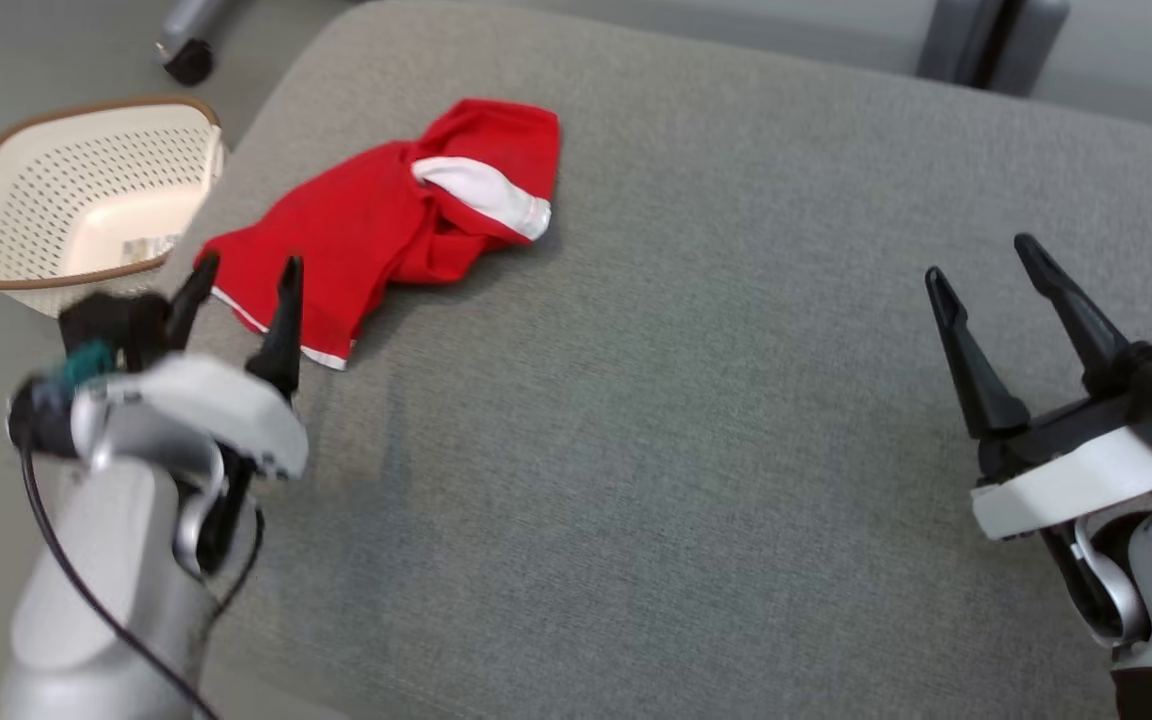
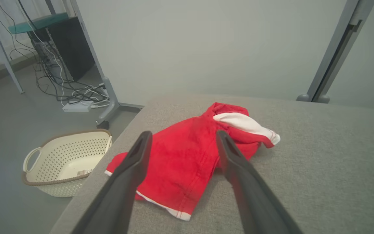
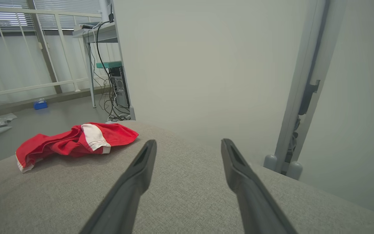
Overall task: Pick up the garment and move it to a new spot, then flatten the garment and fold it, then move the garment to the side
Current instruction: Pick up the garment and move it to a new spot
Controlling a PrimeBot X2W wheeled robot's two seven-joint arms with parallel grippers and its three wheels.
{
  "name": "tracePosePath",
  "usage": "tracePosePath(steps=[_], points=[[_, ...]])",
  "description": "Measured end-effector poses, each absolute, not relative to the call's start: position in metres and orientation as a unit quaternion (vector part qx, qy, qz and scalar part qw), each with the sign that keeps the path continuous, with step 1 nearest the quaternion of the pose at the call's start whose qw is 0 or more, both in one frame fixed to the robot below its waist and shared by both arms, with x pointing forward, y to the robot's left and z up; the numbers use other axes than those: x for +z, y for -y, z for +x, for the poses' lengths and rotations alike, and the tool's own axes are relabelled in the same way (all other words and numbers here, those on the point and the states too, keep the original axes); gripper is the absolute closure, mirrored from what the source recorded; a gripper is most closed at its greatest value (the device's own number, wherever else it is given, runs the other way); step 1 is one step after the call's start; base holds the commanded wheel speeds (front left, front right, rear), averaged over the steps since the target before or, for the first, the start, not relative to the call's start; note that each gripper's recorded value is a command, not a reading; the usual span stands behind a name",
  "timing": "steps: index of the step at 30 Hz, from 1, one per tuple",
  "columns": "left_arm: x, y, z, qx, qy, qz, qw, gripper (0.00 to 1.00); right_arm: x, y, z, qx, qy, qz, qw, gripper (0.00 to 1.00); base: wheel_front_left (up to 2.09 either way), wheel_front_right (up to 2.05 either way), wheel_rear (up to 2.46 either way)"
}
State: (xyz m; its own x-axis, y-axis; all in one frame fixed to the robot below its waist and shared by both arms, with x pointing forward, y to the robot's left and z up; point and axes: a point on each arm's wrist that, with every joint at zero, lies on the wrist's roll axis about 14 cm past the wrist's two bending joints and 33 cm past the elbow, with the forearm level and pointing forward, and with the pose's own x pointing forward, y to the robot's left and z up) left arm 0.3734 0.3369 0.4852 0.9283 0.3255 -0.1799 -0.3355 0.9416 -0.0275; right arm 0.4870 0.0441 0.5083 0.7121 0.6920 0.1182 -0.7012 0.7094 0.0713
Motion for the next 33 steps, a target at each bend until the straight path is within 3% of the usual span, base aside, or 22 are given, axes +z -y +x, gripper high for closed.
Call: tracePosePath(steps=[6,11,17,28,29,30,33], points=[[0.482,-0.328,0.443,0.117,-0.175,-0.014,0.978,0.0,0.491,-0.022,0.505,0.358,0.027,0.061,0.931,0.0,0.0,0.0,0.0],[0.452,-0.325,0.467,0.105,-0.267,0.002,0.958,0.0,0.47,-0.009,0.509,0.346,0.007,0.063,0.936,0.0,0.0,0.0,0.0],[0.405,-0.321,0.472,0.108,-0.367,-0.017,0.924,0.0,0.452,0.01,0.516,0.322,-0.011,0.072,0.944,0.0,0.0,0.0,0.0],[0.369,-0.323,0.468,0.127,-0.431,-0.03,0.893,0.01,0.437,0.021,0.519,0.309,-0.025,0.071,0.948,0.0,0.0,0.0,0.0],[0.369,-0.324,0.469,0.128,-0.431,-0.03,0.893,0.61,0.436,0.021,0.519,0.309,-0.026,0.071,0.948,0.0,0.0,0.0,0.0],[0.37,-0.324,0.47,0.13,-0.427,-0.032,0.894,1.0,0.436,0.022,0.519,0.309,-0.026,0.071,0.948,0.0,0.0,0.0,0.0],[0.368,-0.327,0.469,0.134,-0.426,-0.033,0.894,1.0,0.436,0.021,0.519,0.309,-0.026,0.072,0.948,0.0,0.0,0.0,0.0]])
